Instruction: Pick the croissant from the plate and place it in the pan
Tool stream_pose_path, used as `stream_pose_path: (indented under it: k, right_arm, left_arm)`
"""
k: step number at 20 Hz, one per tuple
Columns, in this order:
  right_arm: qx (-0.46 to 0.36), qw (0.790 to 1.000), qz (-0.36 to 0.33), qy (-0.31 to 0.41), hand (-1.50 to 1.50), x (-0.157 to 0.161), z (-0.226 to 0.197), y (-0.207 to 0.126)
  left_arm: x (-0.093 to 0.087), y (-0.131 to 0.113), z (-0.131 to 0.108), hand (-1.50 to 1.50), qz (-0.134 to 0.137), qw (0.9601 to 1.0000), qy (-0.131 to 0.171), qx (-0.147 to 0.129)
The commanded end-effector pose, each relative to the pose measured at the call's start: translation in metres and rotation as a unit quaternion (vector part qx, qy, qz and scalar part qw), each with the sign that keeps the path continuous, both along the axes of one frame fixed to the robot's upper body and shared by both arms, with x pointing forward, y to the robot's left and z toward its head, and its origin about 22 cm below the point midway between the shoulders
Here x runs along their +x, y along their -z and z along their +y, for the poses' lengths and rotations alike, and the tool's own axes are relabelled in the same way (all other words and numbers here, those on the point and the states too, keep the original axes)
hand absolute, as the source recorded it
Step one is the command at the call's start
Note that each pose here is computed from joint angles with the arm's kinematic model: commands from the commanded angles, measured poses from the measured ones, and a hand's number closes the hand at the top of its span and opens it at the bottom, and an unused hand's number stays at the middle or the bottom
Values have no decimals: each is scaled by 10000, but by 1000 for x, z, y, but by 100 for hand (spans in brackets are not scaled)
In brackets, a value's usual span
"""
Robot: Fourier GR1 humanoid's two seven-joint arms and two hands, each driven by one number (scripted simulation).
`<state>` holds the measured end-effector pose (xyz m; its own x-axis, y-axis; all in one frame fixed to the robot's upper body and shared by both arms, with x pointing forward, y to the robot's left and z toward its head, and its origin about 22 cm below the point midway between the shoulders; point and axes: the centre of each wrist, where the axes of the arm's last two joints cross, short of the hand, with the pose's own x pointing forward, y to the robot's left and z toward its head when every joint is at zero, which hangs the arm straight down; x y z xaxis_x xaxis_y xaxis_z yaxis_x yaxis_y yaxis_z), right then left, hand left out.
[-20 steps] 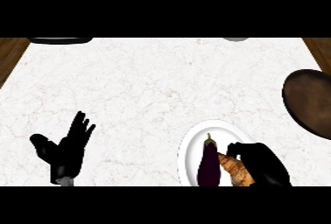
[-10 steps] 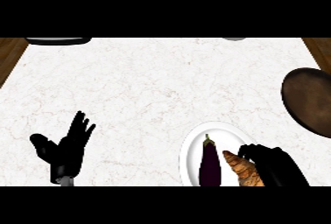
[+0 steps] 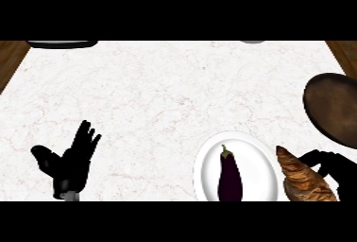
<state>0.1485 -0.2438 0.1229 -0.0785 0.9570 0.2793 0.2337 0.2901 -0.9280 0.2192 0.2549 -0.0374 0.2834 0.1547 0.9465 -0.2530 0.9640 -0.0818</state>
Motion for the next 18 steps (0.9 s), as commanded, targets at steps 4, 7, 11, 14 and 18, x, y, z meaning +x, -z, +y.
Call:
stream_pose_path:
  k: [4, 7, 11, 14, 18]
  right_arm:
    - [636, 9970, -123, 428, 150, 23, -24, -27]
    - [863, 9947, -218, 509, 150, 49, -69, -32]
    - [908, 9932, -281, 672, 150, 81, -89, -15]
    - [593, 9928, -403, 958, 150, 114, -103, -5]
    - [477, 9918, -504, 1077, 150, 144, -139, 12]
  left_arm:
    - [4, 7, -1, 0, 163, 9998, 50, -118]
    - [0, -5, -2, 0, 126, 9999, 57, 13]
    - [-9, 12, -29, 0, 185, 9996, 186, -98]
    - [8, -3, -14, 0, 92, 9997, 202, -132]
    - [-6, 13, -23, 0, 108, 9998, 139, -55]
